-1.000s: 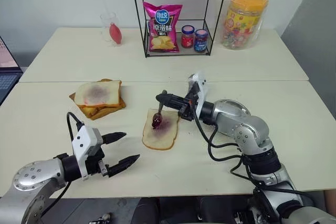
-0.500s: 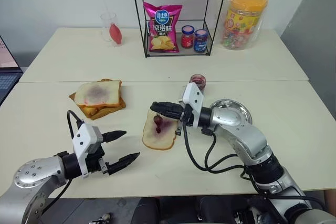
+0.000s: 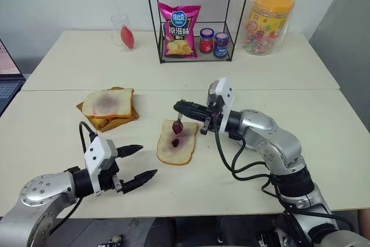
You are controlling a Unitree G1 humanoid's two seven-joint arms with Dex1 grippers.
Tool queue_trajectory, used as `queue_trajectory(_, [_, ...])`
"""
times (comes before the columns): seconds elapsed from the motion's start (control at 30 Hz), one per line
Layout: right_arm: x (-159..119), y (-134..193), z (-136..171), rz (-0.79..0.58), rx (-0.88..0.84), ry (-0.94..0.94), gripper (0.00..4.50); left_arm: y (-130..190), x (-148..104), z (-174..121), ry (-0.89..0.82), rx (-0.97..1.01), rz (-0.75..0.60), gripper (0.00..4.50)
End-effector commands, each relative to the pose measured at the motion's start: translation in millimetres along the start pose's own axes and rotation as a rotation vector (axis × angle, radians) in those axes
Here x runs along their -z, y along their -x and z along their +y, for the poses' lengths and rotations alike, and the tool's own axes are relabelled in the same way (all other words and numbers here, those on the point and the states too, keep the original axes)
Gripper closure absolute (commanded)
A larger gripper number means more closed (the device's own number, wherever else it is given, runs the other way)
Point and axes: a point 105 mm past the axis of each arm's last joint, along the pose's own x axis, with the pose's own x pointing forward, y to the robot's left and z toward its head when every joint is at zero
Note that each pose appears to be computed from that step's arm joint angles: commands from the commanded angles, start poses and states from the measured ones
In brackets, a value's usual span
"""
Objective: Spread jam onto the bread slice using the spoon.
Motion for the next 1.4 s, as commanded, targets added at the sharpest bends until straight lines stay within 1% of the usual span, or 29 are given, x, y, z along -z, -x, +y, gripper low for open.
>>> queue_trajectory(0.03, [3,3,-1,-0.072,0.009,-0.250,4.47,-1,-6,-4,-0.020,0.019,-0.010,0.00])
queue_trajectory(0.1, [7,4,-6,-0.092,0.032,-0.346,4.47,-1,-5,-4,-0.016,0.020,-0.010,0.00])
queue_trajectory(0.23, [11,3,-7,-0.123,0.040,-0.452,4.47,-1,-4,-5,-0.013,0.022,-0.009,0.00])
queue_trajectory(0.47, [41,9,-24,-0.098,0.134,-0.622,4.47,-2,-4,-8,-0.015,0.036,-0.003,0.00])
queue_trajectory(0.7, [54,5,-33,-0.092,0.180,-0.693,4.47,-2,-3,-8,-0.015,0.041,0.002,0.00])
queue_trajectory(0.8, [63,1,-36,-0.078,0.199,-0.728,4.47,-2,-2,-8,-0.015,0.044,0.006,0.00])
queue_trajectory(0.93, [70,-7,-38,-0.072,0.217,-0.729,4.47,-3,-2,-8,-0.021,0.049,0.010,0.00])
queue_trajectory(1.1, [69,-11,-48,-0.097,0.245,-0.724,4.47,-3,-1,-8,-0.023,0.049,0.013,0.00])
queue_trajectory(1.2, [61,-16,-58,-0.144,0.269,-0.729,4.47,-2,-1,-7,-0.024,0.048,0.014,0.00])
queue_trajectory(1.4, [42,-21,-62,-0.186,0.247,-0.731,4.47,-2,0,-7,-0.023,0.050,0.014,0.00])
